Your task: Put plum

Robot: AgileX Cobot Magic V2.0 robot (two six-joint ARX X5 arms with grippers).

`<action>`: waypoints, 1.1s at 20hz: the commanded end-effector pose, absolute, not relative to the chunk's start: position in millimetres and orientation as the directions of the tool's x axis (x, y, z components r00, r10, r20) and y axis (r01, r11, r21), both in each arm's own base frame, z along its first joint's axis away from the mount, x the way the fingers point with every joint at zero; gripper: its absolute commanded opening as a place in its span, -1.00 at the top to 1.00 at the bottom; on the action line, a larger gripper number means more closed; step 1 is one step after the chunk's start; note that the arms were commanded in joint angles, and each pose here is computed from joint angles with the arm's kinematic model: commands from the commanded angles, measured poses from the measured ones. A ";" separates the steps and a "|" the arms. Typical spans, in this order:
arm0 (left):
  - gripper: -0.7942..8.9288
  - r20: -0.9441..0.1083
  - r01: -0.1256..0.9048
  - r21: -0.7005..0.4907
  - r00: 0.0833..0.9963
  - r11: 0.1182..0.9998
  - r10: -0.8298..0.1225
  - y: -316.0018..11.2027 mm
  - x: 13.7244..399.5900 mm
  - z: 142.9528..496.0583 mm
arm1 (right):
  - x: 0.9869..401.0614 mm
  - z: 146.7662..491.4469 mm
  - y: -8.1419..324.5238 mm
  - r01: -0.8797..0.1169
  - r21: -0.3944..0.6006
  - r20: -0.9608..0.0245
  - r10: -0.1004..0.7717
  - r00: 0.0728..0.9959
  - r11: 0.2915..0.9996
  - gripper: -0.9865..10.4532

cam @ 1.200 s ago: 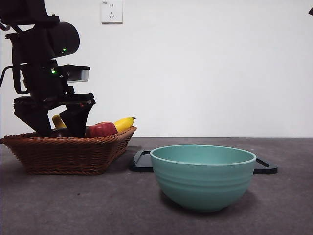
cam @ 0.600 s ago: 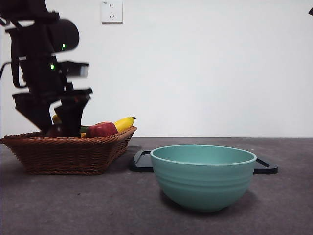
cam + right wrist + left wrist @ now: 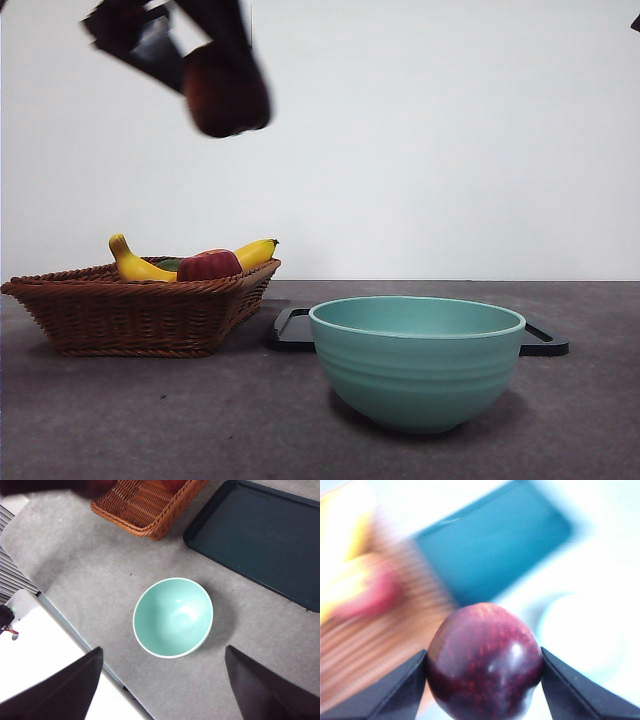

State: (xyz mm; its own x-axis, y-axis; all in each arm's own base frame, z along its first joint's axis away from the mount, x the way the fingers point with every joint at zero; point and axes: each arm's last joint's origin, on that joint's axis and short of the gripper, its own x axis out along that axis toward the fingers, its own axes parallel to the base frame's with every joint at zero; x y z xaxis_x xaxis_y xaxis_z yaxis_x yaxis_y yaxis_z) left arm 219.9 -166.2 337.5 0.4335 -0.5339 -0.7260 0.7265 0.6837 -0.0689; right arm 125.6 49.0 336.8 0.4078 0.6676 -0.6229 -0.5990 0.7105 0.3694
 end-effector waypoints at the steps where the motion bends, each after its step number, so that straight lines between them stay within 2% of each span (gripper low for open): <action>1: 0.22 -0.724 0.781 -0.075 0.385 0.620 -0.572 -190.2 211.5 336.1 | 126.3 342.9 49.8 -0.618 0.353 -0.608 0.674 0.419 0.702 0.14; 4: 0.22 -0.745 0.835 -0.080 0.313 0.545 -0.589 -220.2 202.7 322.1 | 126.3 342.9 49.8 -0.619 0.352 -0.608 0.674 0.419 0.702 0.14; 9: 0.22 -0.793 0.874 -0.091 0.227 0.478 -0.566 -263.1 204.6 283.3 | 126.3 342.9 49.8 -0.619 0.353 -0.608 0.674 0.419 0.702 0.14; 15: 0.22 -0.848 0.886 -0.074 0.186 0.458 -0.497 -298.0 213.5 230.0 | 126.3 342.9 49.8 -0.619 0.352 -0.608 0.674 0.420 0.702 0.14; 22: 0.22 -0.881 0.886 -0.042 0.185 0.462 -0.434 -312.3 219.6 194.9 | 126.3 342.9 49.8 -0.618 0.352 -0.608 0.674 0.419 0.702 0.14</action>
